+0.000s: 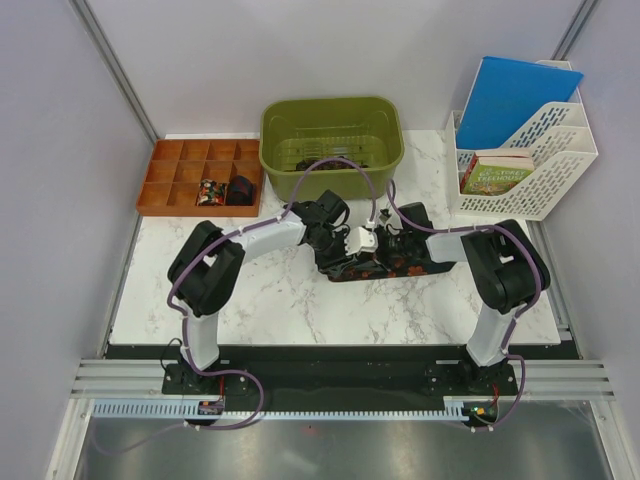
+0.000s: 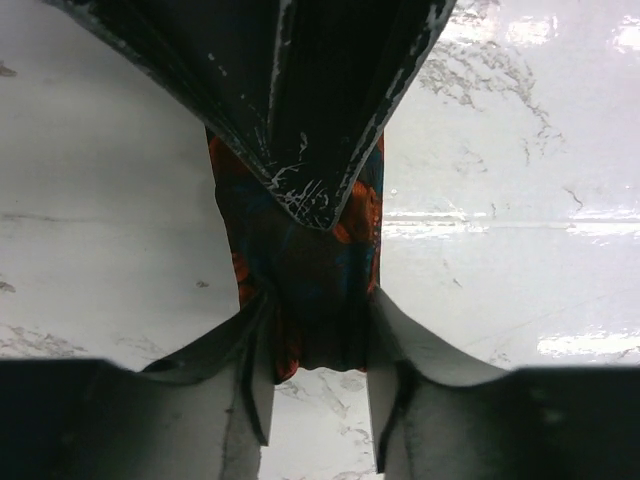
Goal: Roll the ties
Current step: Roll the tie at the center of the board.
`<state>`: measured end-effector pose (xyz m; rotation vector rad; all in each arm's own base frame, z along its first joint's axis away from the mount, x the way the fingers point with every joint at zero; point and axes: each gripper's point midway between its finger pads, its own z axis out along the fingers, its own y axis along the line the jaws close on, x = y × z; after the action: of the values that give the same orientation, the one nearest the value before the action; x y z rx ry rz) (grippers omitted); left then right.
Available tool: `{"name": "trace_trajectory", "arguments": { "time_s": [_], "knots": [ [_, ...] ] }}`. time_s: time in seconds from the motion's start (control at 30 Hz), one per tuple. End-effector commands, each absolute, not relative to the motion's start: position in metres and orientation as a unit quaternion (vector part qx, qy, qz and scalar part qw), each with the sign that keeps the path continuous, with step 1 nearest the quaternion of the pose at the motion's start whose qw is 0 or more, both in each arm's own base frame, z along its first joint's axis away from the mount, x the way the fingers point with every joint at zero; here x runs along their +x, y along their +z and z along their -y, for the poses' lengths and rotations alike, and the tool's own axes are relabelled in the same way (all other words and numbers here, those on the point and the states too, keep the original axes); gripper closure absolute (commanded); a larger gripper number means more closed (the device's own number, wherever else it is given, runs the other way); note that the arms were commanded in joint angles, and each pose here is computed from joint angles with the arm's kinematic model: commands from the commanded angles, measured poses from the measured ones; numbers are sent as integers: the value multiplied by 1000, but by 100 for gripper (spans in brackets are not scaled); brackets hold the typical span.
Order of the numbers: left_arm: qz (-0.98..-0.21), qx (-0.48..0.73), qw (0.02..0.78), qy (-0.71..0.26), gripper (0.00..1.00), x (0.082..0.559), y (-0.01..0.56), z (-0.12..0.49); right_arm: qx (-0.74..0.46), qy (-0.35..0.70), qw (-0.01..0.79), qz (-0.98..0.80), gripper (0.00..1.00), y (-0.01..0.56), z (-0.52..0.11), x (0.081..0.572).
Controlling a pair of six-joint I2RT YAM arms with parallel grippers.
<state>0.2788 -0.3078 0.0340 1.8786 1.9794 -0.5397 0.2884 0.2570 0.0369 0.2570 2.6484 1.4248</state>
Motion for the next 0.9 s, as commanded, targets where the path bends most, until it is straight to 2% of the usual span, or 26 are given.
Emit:
{"name": "trace_trajectory", "arguments": {
  "time_s": [0.0,0.1,0.17,0.3,0.33,0.4,0.47,0.77,0.87],
  "knots": [
    [-726,614,177,-255,51,268,53,294,89,435,40,-895,100,9,-239,277],
    [-721,587,221,-296,45,275,76,297,91,431,39,-897,100,3,-235,278],
    [-711,577,251,-314,32,281,89,302,92,426,38,-899,100,-2,-232,278],
    [-705,560,281,-333,21,281,101,301,97,422,40,-901,100,-7,-225,280],
    [-701,562,287,-332,15,281,102,300,99,421,39,-901,100,-8,-224,279],
    [-692,567,299,-332,12,279,98,301,96,418,40,-903,100,-11,-222,279],
    [-682,570,316,-330,1,282,99,302,94,411,37,-906,100,-15,-220,277],
    [-645,610,344,-306,1,283,76,320,79,402,37,-912,100,-21,-217,276],
    [-635,624,351,-291,3,283,70,325,78,404,37,-911,100,-19,-218,276]
  ]
}}
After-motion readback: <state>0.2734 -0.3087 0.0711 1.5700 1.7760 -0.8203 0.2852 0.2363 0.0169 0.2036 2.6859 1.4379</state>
